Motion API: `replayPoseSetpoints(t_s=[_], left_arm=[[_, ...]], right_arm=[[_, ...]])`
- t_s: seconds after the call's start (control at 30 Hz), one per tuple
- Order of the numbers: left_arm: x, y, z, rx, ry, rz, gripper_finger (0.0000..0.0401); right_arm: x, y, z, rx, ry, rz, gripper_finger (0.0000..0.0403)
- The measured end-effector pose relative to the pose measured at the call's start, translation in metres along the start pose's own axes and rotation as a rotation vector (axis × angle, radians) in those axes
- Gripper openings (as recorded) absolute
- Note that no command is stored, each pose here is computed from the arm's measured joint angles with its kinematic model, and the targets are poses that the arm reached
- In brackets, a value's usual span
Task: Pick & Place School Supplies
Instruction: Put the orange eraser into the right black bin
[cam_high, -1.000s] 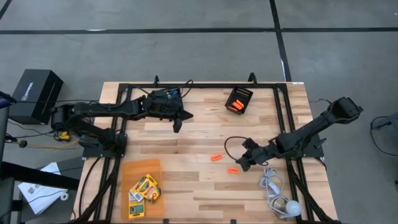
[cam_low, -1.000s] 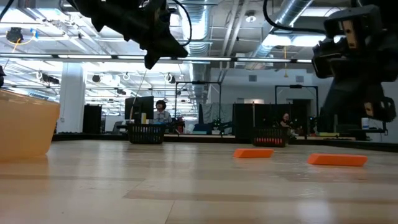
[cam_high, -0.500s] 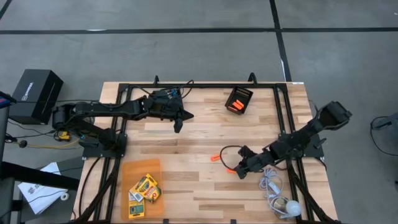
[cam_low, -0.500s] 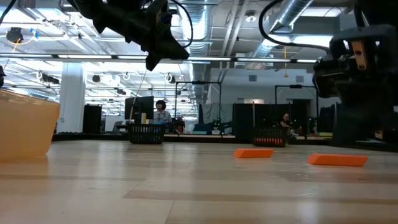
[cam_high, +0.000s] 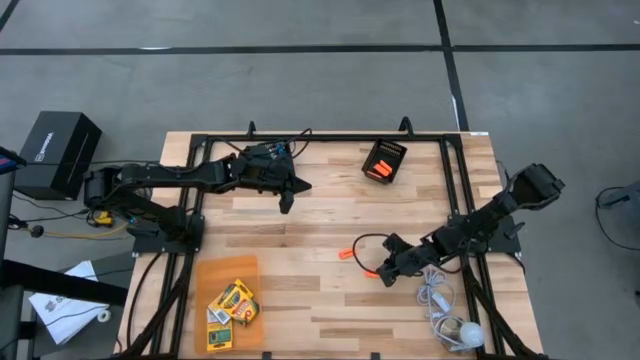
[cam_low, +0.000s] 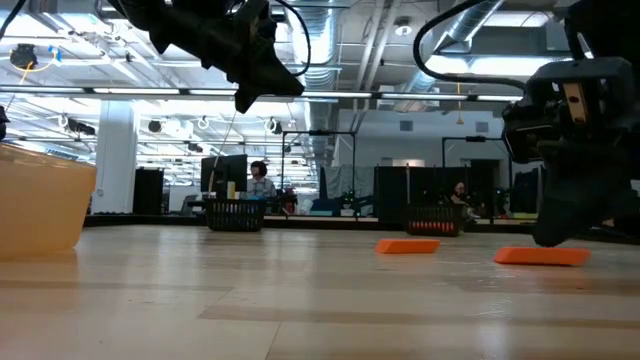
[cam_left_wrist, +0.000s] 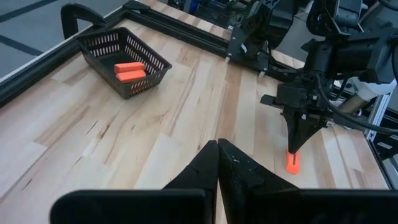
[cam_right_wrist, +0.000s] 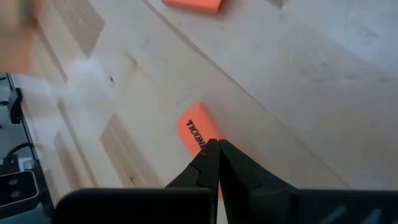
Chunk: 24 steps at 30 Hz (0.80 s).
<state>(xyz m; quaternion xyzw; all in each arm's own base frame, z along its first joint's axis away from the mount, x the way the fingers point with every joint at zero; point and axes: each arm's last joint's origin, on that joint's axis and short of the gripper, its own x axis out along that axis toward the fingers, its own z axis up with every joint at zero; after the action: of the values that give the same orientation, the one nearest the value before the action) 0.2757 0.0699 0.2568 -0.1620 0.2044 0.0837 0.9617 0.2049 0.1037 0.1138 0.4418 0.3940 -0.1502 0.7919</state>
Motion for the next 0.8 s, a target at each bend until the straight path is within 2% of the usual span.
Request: replayPoseSetpoints(t_s=[0.53,0.7,0.8], left_arm=[[0.0,0.0,0.0,0.0,0.001,0.0,0.0003],[0.0,0.0,0.0,0.0,0.0,0.0,0.0003],[0.0,0.0,0.0,0.0,0.0,0.0,0.0003]], right_arm=[[0.004,-0.006,0.02,-0.045,0.001,-0.016,0.0],[-0.001,0.004,0.028,-0.072,-0.037,0.093,0.0],[-0.002,0.007,0.023,-0.1,0.0,0.116,0.0]])
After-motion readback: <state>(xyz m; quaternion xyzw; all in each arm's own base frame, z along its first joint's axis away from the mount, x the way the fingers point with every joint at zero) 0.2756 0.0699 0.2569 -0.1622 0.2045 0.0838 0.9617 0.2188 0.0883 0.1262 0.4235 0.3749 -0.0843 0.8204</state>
